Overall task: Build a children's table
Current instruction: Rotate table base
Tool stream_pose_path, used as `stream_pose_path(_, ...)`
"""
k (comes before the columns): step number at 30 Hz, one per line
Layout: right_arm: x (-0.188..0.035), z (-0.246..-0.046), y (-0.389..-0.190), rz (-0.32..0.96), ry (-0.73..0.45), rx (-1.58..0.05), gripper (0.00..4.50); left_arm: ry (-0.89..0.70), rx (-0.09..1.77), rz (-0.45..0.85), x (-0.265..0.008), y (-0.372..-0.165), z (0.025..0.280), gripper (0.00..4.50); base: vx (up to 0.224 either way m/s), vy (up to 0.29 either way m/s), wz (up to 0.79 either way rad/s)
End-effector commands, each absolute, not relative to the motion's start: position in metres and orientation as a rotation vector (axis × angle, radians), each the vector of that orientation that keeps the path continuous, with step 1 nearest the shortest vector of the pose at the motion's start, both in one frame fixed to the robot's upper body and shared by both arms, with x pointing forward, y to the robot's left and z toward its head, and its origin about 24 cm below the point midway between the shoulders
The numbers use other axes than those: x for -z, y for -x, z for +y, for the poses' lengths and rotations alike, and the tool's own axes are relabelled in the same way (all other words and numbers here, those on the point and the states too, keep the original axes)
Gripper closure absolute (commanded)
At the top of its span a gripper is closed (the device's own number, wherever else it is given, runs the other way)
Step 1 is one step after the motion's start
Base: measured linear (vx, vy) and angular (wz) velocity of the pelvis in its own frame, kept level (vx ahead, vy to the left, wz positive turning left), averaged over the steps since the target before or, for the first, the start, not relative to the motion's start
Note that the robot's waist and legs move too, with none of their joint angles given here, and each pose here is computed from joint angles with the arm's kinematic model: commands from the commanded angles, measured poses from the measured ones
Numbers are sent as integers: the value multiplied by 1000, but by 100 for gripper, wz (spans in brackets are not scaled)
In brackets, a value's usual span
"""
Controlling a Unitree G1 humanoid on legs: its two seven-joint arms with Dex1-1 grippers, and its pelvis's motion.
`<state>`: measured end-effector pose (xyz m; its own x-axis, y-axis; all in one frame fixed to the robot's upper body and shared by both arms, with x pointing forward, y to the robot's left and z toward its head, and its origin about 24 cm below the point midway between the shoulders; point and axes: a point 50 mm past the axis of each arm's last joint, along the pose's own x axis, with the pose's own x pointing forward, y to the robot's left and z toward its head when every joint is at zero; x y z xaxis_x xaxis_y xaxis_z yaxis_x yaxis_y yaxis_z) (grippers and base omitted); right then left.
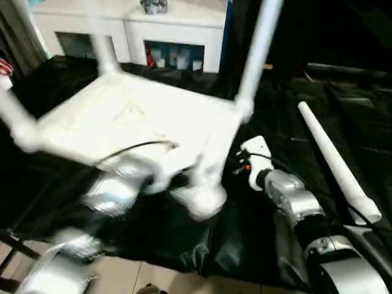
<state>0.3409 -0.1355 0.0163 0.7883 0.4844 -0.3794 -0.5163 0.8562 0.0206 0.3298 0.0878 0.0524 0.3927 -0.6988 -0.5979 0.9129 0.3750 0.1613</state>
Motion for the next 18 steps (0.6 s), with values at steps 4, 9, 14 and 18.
stream_pose_path(4, -32, -142, -344, 304, 76, -514, 444, -553, 979, 428, -49, -340, 87, 450, 0, 0, 0)
stream_pose_path(9, -44, -175, -337, 264, 83, -396, 444, -480, 1031, 376, -56, -334, 92, 450, 0, 0, 0)
stream_pose_path(14, -55, -209, -332, 331, 123, -271, 444, -354, 1025, 208, -75, -328, 96, 450, 0, 0, 0)
stream_pose_path(18, -68, -234, -331, 353, 123, -189, 408, -251, 936, 163, -86, -327, 104, 409, 0, 0, 0)
